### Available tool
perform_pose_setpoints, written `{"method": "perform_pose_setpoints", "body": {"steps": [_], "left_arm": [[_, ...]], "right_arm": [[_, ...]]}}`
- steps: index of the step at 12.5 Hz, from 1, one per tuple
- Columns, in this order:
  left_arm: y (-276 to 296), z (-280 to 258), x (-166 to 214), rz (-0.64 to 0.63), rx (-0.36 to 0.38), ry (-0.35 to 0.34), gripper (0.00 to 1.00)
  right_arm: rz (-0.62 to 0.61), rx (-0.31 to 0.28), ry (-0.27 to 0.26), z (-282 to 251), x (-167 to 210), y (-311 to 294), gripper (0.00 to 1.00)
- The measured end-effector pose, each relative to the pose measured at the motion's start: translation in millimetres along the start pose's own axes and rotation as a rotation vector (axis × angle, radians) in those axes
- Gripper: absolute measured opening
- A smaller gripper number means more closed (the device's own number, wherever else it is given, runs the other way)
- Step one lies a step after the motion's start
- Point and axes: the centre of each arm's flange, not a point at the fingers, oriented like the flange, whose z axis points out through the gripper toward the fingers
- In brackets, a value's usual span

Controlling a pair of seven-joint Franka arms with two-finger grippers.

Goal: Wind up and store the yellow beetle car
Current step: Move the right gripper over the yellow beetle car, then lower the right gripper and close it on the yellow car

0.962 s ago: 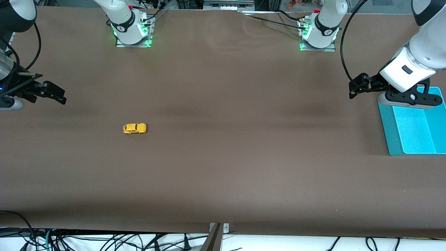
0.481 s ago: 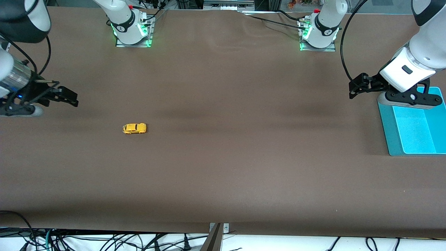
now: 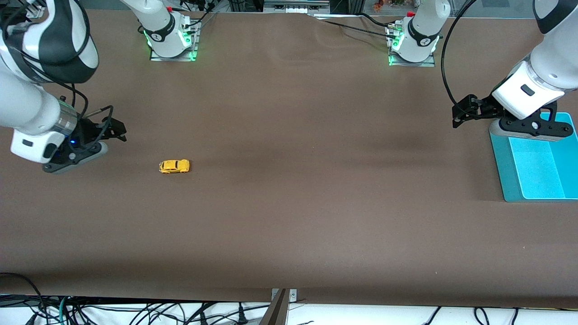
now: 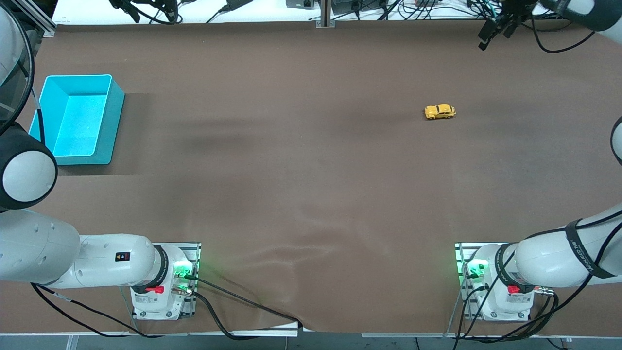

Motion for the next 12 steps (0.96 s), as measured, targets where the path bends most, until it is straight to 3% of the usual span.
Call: {"method": "perform_pose_setpoints", "body": {"steps": [6, 12], "left_arm": [[1, -2, 0, 0.002, 0.000, 0.000, 1.00], [1, -1, -1, 0.002, 0.000, -0.004, 1.00]], "right_arm": [[-0.523, -0.066, 0.054, 92, 11, -25, 1.00], [-0.836, -0.146, 0.136, 193, -6, -63, 1.00]]}}
